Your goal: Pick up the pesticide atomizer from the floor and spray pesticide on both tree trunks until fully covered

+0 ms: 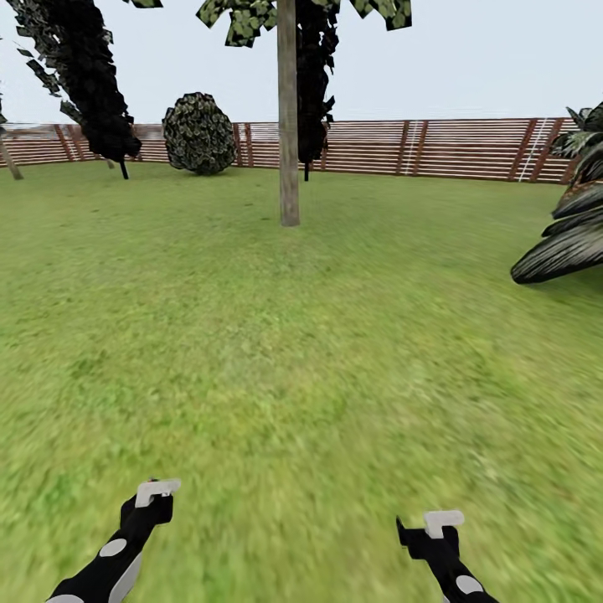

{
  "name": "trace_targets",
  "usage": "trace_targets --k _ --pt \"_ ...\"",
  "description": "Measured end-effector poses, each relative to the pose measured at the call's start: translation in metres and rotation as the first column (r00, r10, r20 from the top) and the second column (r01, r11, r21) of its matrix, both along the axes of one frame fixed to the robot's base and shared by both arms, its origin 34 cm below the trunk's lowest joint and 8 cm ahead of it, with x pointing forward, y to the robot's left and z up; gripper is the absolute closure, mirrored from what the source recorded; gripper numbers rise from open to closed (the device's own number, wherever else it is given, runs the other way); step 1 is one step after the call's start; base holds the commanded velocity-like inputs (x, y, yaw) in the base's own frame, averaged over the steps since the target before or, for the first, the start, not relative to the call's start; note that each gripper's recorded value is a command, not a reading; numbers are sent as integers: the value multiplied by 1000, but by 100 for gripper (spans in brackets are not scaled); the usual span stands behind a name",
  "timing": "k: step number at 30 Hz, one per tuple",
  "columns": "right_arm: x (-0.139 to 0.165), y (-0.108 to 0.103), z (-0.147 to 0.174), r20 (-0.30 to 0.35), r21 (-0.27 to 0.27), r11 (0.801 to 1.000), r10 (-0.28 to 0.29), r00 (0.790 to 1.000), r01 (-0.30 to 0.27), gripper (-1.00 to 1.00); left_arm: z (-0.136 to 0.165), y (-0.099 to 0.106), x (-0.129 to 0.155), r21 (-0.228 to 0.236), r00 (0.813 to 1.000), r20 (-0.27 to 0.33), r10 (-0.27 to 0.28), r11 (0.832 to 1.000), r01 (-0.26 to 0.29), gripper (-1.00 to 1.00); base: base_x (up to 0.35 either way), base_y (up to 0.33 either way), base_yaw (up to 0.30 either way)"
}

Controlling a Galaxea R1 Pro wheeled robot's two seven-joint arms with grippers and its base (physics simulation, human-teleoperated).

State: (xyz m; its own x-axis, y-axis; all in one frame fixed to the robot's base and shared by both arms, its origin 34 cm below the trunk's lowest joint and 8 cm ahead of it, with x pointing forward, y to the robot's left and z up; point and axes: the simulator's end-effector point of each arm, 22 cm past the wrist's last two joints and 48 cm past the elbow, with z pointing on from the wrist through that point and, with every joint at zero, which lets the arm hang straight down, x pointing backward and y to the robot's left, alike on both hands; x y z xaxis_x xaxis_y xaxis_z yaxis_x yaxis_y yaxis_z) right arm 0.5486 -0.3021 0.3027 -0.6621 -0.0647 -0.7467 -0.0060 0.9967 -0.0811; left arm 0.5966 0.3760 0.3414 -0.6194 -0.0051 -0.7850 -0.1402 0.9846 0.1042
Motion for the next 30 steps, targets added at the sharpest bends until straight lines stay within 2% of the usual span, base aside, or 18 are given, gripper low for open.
trace_targets --k 30 --pt "0 0 0 0 0 1000 0 1000 0 -100 0 1 0 1 1000 1 2 1000 -2 100 338 0 0"
